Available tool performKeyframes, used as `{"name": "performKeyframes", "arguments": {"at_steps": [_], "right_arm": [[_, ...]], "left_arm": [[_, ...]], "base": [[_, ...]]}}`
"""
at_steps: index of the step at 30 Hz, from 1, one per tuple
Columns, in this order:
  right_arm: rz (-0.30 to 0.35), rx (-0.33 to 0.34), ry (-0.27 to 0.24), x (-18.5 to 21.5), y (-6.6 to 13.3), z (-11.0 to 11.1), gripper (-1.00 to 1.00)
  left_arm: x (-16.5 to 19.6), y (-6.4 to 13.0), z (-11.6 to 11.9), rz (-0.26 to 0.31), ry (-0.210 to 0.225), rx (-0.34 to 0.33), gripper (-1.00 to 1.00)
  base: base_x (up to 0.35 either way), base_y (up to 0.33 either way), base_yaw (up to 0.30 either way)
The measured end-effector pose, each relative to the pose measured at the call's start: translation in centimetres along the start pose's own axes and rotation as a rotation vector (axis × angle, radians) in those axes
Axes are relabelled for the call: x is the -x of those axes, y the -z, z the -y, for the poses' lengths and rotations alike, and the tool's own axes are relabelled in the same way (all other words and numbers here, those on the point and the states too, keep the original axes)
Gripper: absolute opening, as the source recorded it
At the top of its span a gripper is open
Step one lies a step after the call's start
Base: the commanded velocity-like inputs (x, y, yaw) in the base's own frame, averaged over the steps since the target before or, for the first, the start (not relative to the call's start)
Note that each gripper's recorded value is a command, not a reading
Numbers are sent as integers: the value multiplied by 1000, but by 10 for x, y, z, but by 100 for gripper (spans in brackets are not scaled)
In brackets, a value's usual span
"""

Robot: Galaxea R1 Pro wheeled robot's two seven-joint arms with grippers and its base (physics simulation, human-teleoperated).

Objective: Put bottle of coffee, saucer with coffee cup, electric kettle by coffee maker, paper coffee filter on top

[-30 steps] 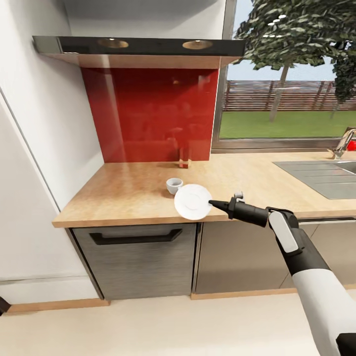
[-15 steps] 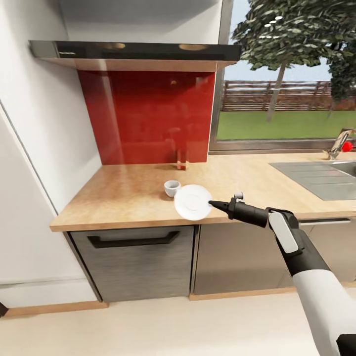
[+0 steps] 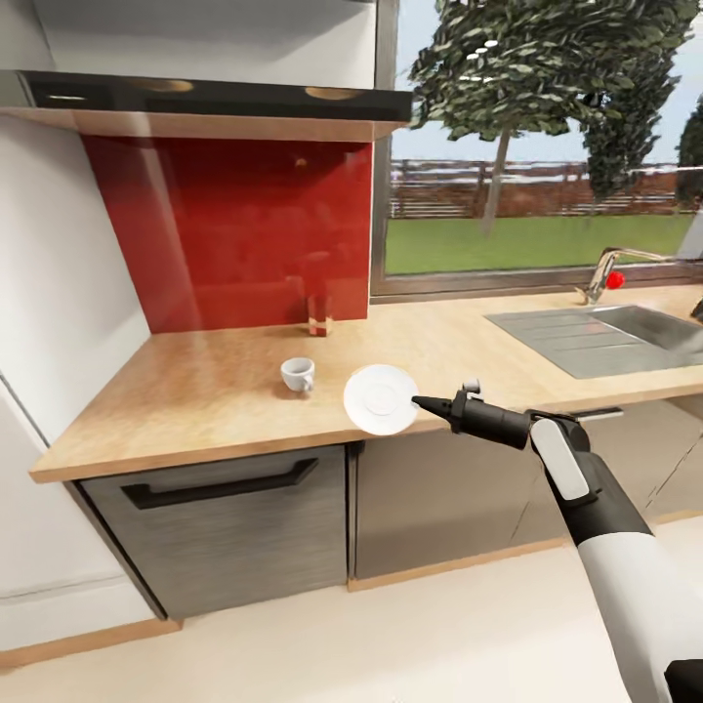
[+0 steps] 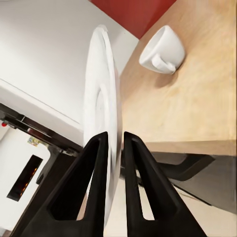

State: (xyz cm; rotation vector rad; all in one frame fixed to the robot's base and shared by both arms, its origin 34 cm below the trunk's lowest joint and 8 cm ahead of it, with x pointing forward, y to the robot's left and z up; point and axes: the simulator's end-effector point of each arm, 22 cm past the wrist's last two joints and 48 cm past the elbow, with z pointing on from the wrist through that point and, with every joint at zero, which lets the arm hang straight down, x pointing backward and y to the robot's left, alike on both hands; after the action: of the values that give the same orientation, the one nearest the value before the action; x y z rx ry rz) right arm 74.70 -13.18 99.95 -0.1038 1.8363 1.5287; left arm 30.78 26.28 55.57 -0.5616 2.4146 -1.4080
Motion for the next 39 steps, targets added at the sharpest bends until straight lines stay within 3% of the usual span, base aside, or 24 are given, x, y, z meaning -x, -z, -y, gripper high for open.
{"name": "performKeyframes", "arguments": {"at_steps": [39], "right_arm": [[0, 0, 0, 0, 0, 0, -100]], "left_arm": [[0, 0, 0, 0, 1, 1, 100]], "base": [[0, 0, -265]]}}
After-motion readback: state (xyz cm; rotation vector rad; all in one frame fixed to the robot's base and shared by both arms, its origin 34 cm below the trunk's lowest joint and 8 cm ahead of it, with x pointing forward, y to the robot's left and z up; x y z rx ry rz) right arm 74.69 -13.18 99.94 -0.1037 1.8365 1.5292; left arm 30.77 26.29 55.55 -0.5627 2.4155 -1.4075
